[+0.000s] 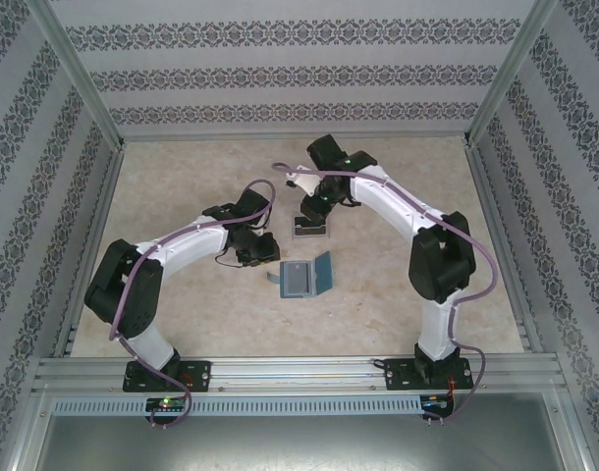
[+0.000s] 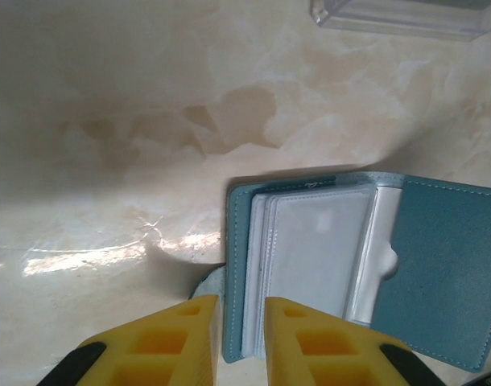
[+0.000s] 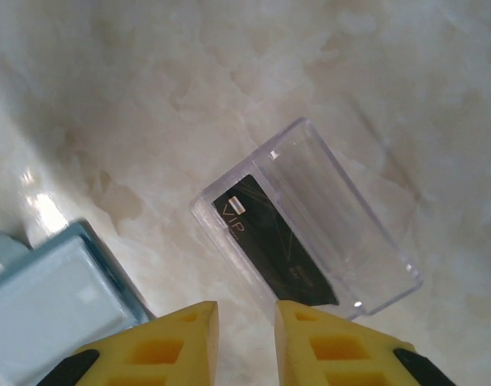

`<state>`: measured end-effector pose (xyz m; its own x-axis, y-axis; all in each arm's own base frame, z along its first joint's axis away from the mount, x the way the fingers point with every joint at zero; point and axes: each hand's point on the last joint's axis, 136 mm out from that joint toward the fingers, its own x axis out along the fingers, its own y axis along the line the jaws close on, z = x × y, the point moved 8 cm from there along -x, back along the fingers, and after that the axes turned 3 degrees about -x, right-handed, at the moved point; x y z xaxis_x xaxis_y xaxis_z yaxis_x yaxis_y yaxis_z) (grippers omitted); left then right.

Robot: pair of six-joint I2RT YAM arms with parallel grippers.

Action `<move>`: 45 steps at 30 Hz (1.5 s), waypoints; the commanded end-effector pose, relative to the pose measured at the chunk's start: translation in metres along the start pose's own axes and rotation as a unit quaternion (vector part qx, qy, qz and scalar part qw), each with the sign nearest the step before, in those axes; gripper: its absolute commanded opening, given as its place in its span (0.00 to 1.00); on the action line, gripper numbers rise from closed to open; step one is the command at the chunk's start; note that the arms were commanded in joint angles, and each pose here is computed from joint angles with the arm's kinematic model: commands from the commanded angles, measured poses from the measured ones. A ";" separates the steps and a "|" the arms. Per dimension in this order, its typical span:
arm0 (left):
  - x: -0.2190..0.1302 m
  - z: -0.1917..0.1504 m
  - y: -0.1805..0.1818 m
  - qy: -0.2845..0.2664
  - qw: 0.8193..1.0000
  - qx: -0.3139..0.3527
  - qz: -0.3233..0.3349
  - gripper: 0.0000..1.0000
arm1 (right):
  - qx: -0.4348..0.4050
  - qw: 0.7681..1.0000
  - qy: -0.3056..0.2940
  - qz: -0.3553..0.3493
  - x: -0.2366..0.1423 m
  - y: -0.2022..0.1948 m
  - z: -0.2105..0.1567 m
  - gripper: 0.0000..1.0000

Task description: Take the credit cards out of the card holder

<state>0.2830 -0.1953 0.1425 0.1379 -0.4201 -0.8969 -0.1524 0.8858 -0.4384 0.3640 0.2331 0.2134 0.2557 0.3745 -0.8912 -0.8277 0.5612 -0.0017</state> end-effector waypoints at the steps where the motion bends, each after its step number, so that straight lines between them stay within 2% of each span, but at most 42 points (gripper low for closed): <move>1: 0.003 0.002 -0.013 0.003 1.000 0.011 -0.021 0.21 | 0.118 0.991 -0.052 -0.020 -0.013 0.007 0.004 0.25; 6: 0.012 -0.002 -0.014 0.014 1.000 0.016 -0.020 0.21 | 0.221 0.972 -0.072 -0.022 -0.020 0.018 -0.009 0.21; 15: 0.027 -0.004 -0.012 0.033 0.999 0.027 -0.023 0.19 | 0.364 0.925 -0.106 0.025 -0.030 0.047 -0.027 0.18; 23: 0.035 -0.010 -0.004 0.049 0.998 0.031 -0.015 0.16 | 0.438 0.893 -0.062 0.076 -0.016 0.067 -0.041 0.18; 32: 0.046 -0.016 0.012 0.055 0.998 0.033 0.020 0.14 | 0.447 0.889 -0.020 0.096 0.013 0.090 -0.048 0.22; 45: 0.054 -0.019 0.017 0.066 0.997 0.028 0.019 0.12 | 0.446 0.889 0.020 0.102 0.044 0.109 -0.054 0.23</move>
<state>0.2710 -0.2030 0.0907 0.0055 -0.4038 -0.9148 -0.1282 0.9070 -0.4011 0.2625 0.2660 0.1552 0.1330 0.5144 -0.8472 -0.1372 0.8561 0.4983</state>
